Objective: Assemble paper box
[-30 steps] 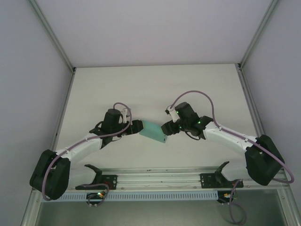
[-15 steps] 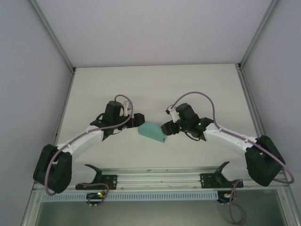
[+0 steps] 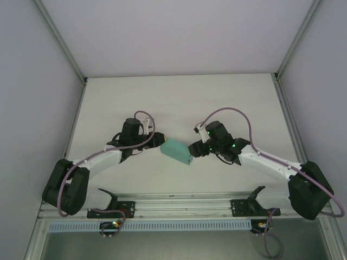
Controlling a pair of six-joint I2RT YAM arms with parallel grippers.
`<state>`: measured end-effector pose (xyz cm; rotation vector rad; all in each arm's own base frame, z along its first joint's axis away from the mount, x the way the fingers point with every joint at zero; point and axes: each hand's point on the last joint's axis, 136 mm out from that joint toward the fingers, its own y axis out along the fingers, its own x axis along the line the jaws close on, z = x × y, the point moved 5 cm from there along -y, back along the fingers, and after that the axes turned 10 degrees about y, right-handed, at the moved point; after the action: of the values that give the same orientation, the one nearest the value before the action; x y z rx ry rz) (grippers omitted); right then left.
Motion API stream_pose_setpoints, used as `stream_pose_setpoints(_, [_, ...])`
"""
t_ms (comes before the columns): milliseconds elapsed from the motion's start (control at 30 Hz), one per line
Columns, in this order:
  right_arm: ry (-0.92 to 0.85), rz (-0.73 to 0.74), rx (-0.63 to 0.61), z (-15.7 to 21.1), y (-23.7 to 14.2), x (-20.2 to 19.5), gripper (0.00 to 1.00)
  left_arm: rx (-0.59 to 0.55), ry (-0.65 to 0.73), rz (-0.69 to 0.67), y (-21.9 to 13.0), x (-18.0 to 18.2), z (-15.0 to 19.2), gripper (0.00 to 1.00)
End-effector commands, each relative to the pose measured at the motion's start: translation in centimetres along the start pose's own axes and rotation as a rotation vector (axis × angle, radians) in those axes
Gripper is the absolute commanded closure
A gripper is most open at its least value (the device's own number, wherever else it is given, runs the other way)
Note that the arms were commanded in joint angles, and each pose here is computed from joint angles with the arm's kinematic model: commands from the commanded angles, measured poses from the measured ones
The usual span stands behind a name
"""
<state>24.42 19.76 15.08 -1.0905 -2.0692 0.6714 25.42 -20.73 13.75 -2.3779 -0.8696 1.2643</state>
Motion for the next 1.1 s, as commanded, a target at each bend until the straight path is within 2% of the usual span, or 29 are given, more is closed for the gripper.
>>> stream_pose_setpoints(0, [0.012,-0.051,0.014,0.8,-1.1,0.5,0.35,0.087,-0.071,-0.075,0.0,1.9,3.0,0.75])
stream_pose_setpoints(133, [0.003,-0.151,0.012,1.0,-1.5,1.7,0.34,0.09,-0.06,-0.074,0.1,1.8,3.1,0.75])
stream_pose_setpoints(267, [0.015,-0.121,0.03,1.6,-0.7,1.0,0.35,0.096,-0.049,-0.071,0.2,1.5,3.1,0.75])
stream_pose_setpoints(433, [0.08,-0.071,0.109,3.7,0.8,-0.2,0.43,0.095,-0.05,-0.077,0.2,1.6,3.0,0.76])
stream_pose_setpoints(600, [0.126,-0.047,0.125,4.7,1.4,-0.9,0.57,0.107,-0.05,-0.085,0.2,1.8,3.4,0.8])
stream_pose_setpoints(867, [0.178,0.019,0.139,5.0,1.5,-2.2,0.68,0.11,-0.047,-0.081,0.2,1.8,3.5,0.87])
stream_pose_setpoints(1067, [0.202,0.039,0.142,5.1,1.6,-2.6,0.72,0.114,-0.036,-0.084,0.1,1.9,3.8,1.0])
